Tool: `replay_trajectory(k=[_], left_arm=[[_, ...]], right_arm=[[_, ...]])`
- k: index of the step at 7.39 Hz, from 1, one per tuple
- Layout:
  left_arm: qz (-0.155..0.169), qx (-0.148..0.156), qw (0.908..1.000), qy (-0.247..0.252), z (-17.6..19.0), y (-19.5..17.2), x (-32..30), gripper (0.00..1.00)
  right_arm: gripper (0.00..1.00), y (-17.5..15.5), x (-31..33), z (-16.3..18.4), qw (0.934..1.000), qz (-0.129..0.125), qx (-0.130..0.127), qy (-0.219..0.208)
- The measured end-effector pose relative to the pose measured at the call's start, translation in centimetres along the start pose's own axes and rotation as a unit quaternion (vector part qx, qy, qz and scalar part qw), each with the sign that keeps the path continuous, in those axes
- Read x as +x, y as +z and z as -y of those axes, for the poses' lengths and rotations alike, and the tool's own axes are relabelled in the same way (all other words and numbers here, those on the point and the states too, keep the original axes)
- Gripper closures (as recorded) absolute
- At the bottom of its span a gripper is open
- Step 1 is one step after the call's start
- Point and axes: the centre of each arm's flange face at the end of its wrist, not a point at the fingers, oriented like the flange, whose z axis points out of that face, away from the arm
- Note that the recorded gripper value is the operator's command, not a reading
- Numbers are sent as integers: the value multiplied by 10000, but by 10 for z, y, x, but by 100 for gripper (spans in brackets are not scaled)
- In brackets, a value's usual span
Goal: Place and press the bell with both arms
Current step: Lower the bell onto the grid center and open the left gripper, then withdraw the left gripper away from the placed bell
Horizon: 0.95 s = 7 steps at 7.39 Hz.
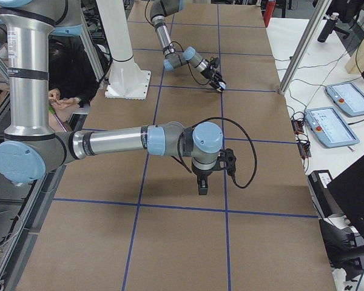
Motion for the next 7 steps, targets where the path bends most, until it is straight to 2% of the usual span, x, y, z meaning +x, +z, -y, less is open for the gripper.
replay_trajectory(k=[4,6,7], left_arm=[[-65,-58,10000,-48,18,4,-7,1],[-76,-153,9998,-85,52,12,-20,1],[-23,-319,9995,-82,74,17,-33,1]], right_arm=[[0,-2,-2,2,10000,3,21,-17],[0,-8,-9,11,9999,52,87,-68],[0,-12,-14,17,9998,68,131,-106]])
